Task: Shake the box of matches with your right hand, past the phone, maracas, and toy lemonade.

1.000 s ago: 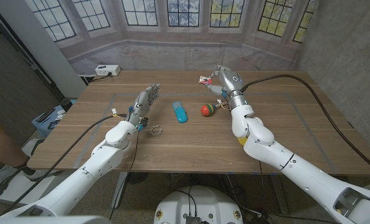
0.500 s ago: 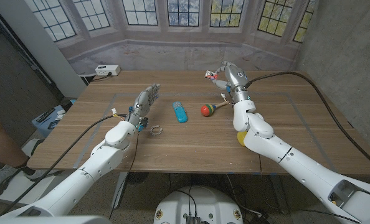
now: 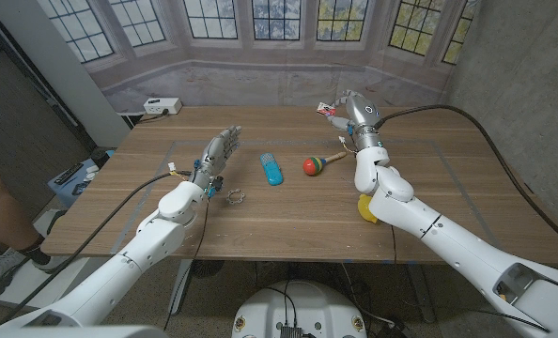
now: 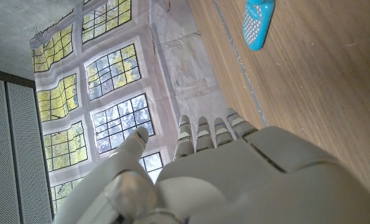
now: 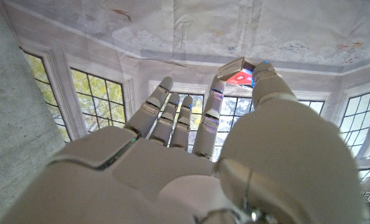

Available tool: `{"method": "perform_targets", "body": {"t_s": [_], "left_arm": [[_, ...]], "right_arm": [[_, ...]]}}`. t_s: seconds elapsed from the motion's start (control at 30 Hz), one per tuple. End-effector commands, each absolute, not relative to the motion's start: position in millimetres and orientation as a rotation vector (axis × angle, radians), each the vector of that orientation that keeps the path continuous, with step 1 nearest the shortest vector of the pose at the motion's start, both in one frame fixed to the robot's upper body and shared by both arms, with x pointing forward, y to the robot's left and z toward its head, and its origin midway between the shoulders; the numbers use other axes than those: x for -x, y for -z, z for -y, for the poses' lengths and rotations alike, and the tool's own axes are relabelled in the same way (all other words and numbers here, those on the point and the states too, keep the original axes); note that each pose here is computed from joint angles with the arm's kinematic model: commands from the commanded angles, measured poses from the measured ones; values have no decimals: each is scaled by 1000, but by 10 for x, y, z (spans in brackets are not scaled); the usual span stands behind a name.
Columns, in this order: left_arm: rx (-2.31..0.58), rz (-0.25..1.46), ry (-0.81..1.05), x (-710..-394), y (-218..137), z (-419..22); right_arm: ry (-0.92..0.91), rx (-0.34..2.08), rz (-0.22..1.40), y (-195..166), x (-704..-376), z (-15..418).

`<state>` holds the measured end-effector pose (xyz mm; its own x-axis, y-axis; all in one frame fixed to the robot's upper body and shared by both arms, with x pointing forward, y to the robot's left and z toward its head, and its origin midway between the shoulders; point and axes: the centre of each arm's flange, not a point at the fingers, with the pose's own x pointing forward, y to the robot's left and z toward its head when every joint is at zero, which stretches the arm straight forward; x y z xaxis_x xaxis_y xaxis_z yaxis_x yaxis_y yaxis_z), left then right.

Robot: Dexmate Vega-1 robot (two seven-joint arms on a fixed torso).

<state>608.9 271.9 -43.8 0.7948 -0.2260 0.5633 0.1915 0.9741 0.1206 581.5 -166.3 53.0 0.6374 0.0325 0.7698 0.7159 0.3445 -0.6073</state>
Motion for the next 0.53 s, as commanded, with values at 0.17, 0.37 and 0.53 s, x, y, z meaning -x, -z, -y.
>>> {"method": "perform_targets", "body": {"t_s": [0.17,0.37,0.53], "left_arm": [[-65,610,231,-6096,415,-2625],[-62,612,233,-6130,386,-2600],[-62,608,241,-6172,373,-2562]], "right_arm": [[513,1153,756,-544,-5904,1812],[512,1162,741,-547,-5925,1844],[503,1162,728,-554,-5965,1860]]}}
